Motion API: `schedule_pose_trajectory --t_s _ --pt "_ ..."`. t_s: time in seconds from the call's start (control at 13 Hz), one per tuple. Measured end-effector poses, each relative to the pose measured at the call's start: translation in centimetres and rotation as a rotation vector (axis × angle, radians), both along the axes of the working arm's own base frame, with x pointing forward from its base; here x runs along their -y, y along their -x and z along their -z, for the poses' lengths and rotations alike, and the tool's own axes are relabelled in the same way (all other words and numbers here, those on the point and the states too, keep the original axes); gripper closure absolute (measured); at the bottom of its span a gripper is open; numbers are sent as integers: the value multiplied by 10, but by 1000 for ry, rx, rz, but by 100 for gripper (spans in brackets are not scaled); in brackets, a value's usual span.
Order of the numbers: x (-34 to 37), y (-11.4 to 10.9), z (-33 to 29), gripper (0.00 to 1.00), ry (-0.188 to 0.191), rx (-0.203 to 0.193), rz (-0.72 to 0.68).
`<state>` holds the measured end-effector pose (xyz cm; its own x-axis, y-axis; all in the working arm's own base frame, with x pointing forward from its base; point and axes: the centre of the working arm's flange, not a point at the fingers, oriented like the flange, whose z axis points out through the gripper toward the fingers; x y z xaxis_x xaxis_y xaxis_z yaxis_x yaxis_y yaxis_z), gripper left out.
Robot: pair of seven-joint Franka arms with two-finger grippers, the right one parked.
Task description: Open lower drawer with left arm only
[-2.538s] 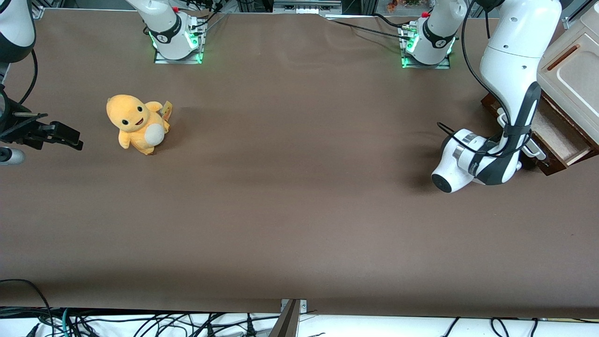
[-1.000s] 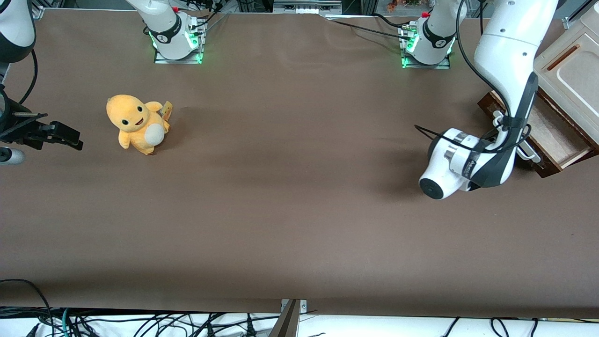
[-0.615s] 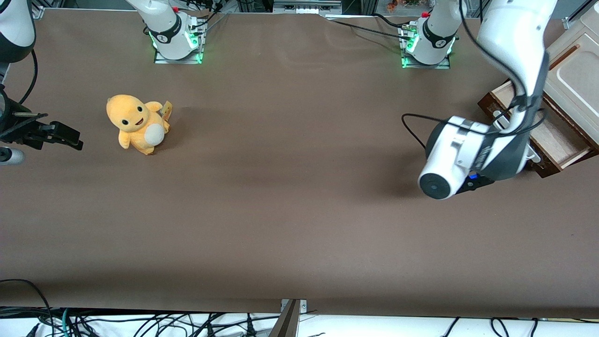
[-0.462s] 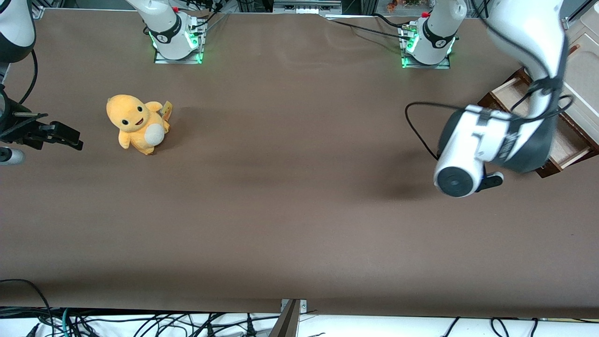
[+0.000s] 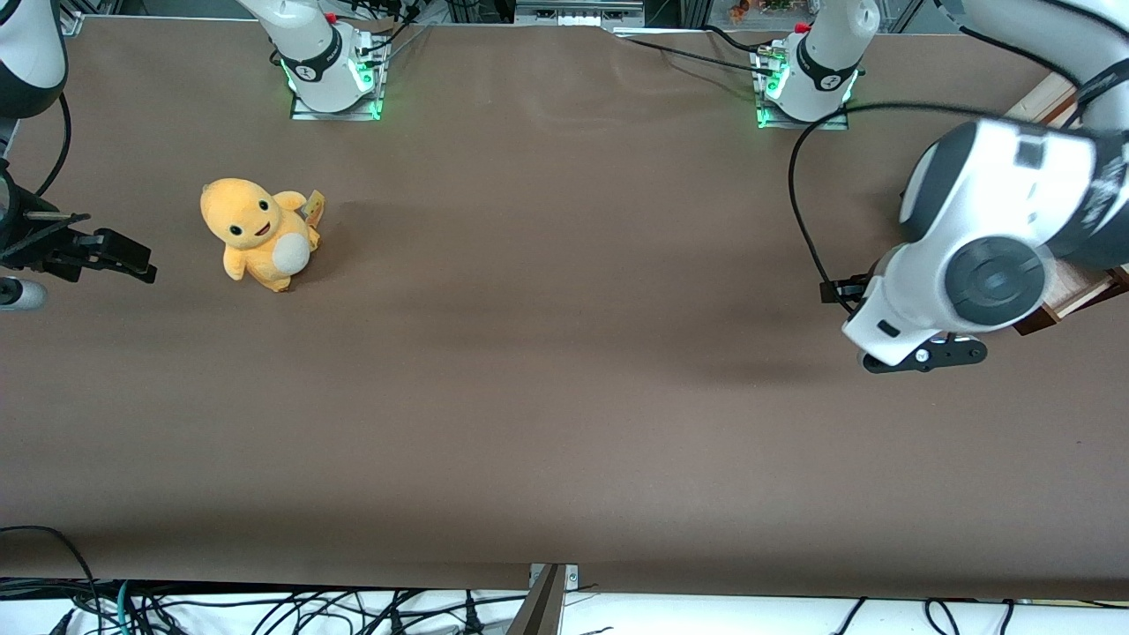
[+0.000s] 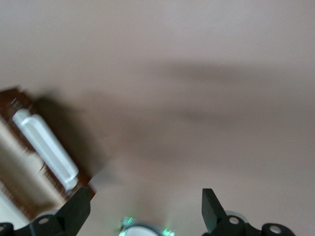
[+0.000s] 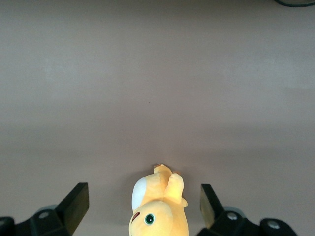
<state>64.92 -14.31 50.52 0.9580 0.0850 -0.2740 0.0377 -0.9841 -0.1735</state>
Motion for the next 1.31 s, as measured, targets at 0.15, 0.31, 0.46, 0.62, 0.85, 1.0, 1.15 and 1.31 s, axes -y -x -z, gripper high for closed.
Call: schedule_pose_trajectory --t_s 0.15,0.31,0.46,0.62,0.85,1.0,1.15,1.31 --pt "5 2 -39 0 81 97 52" --pt "4 15 -80 0 116 182 58" --pt "-10 31 -107 0 161 265 35" --pt "-34 47 -110 0 182 308 46" --pt "-63 70 -93 0 165 311 73" --pt "-72 84 -79 0 157 317 72" --pt "-73 95 -74 0 154 318 84" --pt "-73 98 -75 0 153 318 89"
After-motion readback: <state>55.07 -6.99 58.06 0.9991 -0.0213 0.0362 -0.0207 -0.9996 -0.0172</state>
